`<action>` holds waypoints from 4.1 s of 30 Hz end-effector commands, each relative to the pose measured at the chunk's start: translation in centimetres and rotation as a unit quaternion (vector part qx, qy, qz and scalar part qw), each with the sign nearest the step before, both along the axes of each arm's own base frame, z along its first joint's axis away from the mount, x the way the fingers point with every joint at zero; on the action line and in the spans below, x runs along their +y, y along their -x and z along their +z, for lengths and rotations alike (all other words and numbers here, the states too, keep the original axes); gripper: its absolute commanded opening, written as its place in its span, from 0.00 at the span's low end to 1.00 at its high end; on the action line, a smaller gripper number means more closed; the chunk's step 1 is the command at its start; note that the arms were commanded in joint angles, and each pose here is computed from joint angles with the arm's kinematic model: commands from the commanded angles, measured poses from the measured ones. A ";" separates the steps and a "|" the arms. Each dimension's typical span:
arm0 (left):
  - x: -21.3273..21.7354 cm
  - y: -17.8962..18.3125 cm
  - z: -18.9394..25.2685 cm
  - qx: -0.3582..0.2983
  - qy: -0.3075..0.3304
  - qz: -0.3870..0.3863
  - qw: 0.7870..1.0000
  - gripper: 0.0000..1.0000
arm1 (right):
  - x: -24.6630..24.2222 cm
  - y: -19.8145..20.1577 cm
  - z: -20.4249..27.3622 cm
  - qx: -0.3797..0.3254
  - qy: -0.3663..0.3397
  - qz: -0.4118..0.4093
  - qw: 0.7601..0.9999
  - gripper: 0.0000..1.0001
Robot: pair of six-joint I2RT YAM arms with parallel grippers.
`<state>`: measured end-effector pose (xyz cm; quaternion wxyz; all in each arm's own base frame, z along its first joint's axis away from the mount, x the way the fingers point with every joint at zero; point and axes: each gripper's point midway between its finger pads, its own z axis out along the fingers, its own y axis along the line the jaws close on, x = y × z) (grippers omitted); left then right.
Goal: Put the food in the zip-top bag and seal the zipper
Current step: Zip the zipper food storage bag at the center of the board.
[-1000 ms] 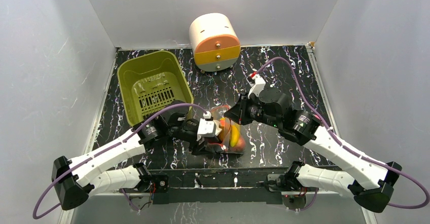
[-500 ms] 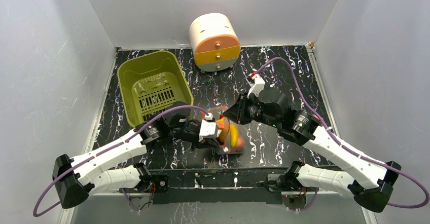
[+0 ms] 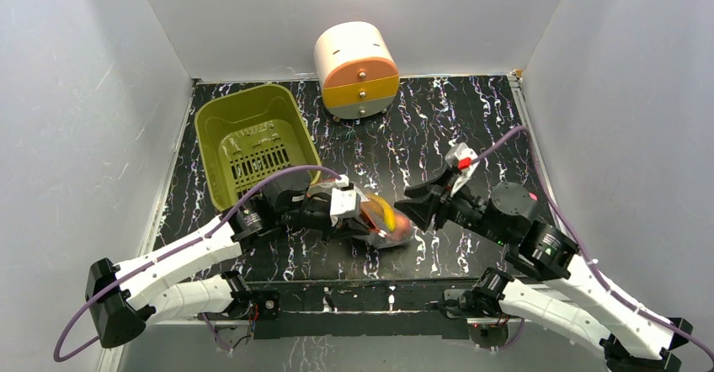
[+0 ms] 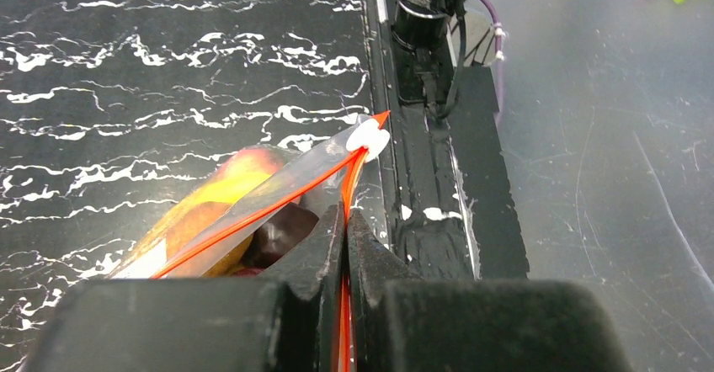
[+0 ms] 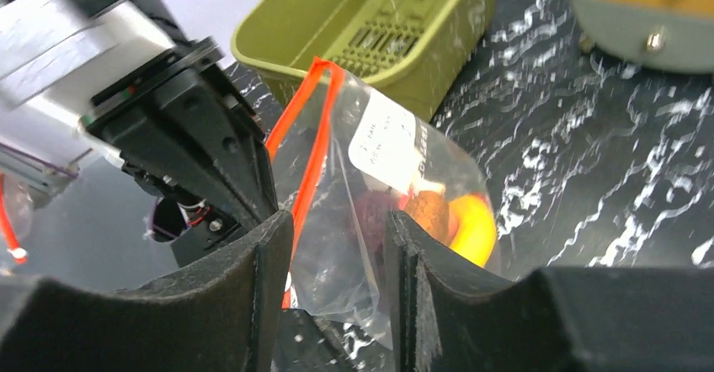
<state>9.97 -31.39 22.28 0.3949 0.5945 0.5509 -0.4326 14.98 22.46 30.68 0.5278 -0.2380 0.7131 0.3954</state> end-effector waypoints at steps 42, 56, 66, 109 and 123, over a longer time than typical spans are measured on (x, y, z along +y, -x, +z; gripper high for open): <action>-1.8 -1.6 5.8 -0.026 0.084 0.032 0.996 0.08 | 0.3 0.9 -3.2 -0.309 0.071 0.101 0.943 0.00; -2.5 0.1 8.7 -0.079 0.119 -0.053 0.988 0.50 | 0.8 2.1 -3.5 -0.303 0.073 0.140 0.940 0.00; -2.9 -0.2 7.7 -0.111 0.101 -0.076 0.986 0.50 | 1.0 2.5 -3.2 -0.302 0.070 0.152 0.938 0.00; -1.8 -1.8 5.2 -0.133 0.048 -0.033 0.989 0.00 | -1.4 2.5 -2.9 -0.295 0.051 0.097 0.949 0.00; -3.3 -1.3 6.3 -0.108 0.081 -0.053 0.989 0.00 | 1.0 2.7 -3.5 -0.283 0.065 0.153 0.945 0.24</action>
